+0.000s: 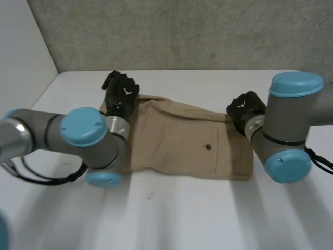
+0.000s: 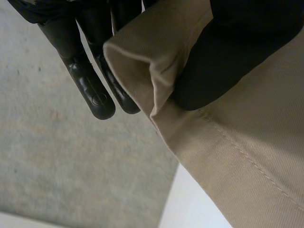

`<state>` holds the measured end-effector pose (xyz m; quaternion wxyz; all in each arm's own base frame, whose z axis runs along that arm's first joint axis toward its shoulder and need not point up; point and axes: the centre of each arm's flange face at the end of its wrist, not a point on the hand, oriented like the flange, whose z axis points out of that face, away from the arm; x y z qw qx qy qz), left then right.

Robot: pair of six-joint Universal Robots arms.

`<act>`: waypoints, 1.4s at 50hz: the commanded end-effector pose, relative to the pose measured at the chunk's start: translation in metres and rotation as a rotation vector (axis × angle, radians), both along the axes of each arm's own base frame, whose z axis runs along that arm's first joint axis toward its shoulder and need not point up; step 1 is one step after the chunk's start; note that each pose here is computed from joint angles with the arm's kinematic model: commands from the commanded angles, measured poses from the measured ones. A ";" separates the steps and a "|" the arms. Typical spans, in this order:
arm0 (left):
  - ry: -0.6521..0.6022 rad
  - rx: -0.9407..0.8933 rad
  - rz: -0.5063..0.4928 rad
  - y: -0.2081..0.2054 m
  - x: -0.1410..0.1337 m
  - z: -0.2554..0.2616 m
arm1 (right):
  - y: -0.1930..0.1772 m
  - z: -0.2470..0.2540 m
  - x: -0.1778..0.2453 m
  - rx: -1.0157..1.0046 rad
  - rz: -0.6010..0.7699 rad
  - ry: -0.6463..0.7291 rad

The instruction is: Fold the shorts.

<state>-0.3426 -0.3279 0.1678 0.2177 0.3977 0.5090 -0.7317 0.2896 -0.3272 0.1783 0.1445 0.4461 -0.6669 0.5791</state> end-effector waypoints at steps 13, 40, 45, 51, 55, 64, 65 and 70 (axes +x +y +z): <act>0.048 -0.045 0.076 -0.037 -0.018 -0.028 | -0.046 0.023 0.012 -0.214 -0.046 -0.206; 0.538 0.639 0.039 0.080 0.058 0.008 | 0.055 -0.035 -0.028 0.335 -0.038 -0.360; 0.545 0.634 0.049 0.077 0.062 0.005 | 0.045 -0.053 -0.027 0.308 -0.040 -0.364; 0.567 0.603 0.032 0.080 0.063 0.008 | 0.038 -0.067 -0.030 0.309 -0.056 -0.343; 0.625 0.502 -0.021 0.085 0.066 0.023 | 0.029 -0.054 -0.046 0.267 -0.103 -0.345; 0.694 0.347 -0.128 0.100 0.075 0.055 | 0.023 -0.010 -0.083 0.114 -0.126 -0.190; 0.696 0.342 -0.133 0.102 0.076 0.057 | 0.021 -0.010 -0.090 0.100 -0.127 -0.123; 0.693 0.343 -0.130 0.108 0.081 0.059 | 0.013 -0.006 -0.107 0.050 -0.105 0.119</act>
